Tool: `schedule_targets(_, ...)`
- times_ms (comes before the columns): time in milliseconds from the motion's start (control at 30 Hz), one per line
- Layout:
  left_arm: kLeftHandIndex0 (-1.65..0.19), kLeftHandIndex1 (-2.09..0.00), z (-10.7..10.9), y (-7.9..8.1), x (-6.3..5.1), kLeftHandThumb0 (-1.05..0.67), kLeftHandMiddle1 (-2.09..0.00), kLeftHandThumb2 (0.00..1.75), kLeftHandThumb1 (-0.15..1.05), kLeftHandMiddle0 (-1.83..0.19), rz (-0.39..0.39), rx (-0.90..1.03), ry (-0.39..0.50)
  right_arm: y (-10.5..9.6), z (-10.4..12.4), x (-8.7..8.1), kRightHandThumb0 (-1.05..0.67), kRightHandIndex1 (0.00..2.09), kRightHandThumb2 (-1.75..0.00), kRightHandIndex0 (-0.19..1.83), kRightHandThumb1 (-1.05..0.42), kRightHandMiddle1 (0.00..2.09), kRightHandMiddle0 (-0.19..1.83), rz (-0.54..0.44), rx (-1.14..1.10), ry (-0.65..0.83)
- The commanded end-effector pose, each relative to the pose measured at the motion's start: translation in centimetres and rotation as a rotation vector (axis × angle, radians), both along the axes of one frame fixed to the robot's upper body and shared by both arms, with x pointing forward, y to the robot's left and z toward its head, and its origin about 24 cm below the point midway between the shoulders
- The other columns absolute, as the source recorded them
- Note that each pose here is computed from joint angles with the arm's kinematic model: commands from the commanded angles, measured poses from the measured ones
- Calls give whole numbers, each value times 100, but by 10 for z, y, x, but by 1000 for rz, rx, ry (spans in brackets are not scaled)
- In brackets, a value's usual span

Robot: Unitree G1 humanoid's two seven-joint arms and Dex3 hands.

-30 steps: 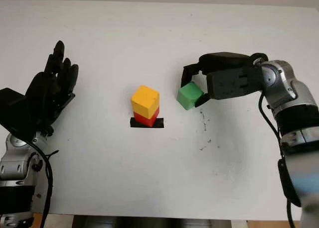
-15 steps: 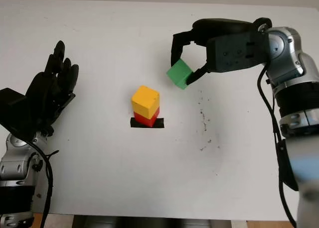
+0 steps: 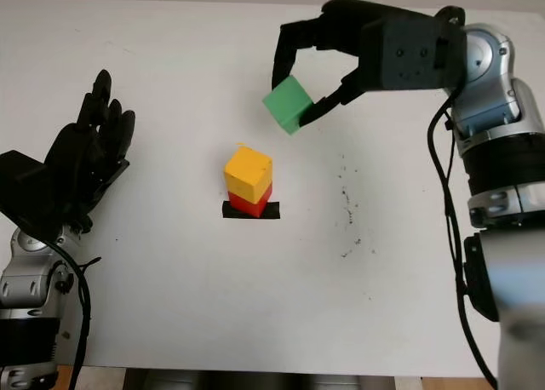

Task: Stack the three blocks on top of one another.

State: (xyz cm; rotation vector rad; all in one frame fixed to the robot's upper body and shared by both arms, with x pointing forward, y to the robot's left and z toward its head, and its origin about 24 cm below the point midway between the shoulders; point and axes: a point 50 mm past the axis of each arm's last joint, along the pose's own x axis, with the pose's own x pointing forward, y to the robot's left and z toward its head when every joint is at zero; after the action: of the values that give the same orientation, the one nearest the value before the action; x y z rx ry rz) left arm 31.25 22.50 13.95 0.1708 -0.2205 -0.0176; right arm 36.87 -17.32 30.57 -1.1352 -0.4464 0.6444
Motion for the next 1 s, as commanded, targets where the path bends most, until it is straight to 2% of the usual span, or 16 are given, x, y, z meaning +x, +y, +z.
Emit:
schedule_targets(0,19,-5,2,0,0,-72,-4,48,105,19,-4,4,-10,4,17,-6,-41,7,-5,30,-90,155,43,29,49,-40)
schedule_targets(333,19,-5,2,0,0,-72,-3,47,105,19,-6,0,-14,5,23,-8,-44,4,-6,24,-93,164,39,76,251,171)
schedule_targets(800,19,-5,1,0,-1,-71,-3,48,105,19,-2,3,-10,15,2,-3,-42,1,-6,18,-96,177,31,143,282,375)
schedule_targets(967,19,-5,2,0,-1,-71,-2,48,105,19,3,4,-11,20,-8,1,-45,2,-6,18,-96,173,32,179,231,406)
